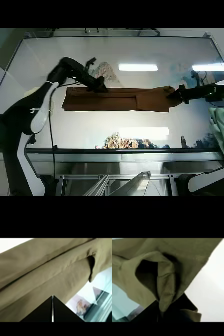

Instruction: Fold the shirts.

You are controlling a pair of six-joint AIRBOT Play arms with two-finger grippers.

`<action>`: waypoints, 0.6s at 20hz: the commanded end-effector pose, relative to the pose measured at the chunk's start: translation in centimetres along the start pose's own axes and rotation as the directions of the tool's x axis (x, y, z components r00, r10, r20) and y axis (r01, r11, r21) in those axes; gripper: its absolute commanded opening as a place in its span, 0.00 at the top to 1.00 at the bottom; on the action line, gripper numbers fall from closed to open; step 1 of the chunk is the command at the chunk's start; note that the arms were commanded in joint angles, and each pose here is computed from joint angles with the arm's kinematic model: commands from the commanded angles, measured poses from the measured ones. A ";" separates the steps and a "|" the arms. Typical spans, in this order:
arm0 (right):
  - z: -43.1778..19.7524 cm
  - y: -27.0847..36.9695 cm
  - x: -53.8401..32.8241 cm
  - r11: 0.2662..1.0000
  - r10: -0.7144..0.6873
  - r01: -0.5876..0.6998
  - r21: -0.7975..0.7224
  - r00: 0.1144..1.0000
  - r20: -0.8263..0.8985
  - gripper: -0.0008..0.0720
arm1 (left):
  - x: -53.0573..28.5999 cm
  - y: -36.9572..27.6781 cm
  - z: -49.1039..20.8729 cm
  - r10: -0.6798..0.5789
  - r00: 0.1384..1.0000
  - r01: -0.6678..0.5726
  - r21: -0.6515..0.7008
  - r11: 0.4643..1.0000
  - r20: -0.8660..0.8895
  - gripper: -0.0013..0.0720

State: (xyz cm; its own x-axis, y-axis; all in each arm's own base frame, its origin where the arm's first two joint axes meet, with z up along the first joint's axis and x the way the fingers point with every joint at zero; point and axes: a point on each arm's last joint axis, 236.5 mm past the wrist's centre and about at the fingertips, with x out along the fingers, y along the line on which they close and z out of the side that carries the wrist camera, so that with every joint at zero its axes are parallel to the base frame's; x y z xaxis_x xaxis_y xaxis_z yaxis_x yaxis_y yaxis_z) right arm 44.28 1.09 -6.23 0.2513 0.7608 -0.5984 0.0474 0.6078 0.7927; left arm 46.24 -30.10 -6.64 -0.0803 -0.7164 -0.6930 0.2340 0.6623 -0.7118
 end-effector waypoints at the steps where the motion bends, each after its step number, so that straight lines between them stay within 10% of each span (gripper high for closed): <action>1: -0.4 1.9 -2.8 0.999 0.048 -0.048 -0.021 0.999 -0.008 0.96 | 6.4 -0.6 -1.1 0.074 0.997 -0.074 -0.013 0.997 -0.026 0.97; 6: -1.0 6.8 -7.2 0.967 0.229 -0.225 -0.122 0.973 0.018 0.96 | 11.0 -1.6 -3.1 0.119 0.991 -0.121 -0.033 0.992 -0.064 0.97; 12: -0.6 16.2 -10.7 0.843 0.488 -0.455 -0.286 0.871 0.052 0.96 | 7.9 -14.8 -2.2 -0.112 0.992 0.120 0.184 0.976 -0.057 0.96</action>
State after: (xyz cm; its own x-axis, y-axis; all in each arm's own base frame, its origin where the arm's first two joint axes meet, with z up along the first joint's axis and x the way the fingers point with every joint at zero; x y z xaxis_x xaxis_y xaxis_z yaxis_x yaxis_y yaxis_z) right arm 42.28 1.21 7.95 0.3080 0.9109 -0.2747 -0.2299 0.3514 0.9075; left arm 40.72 -42.26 -8.90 -0.1471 -0.6869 -0.7117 0.2930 0.6570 -0.6946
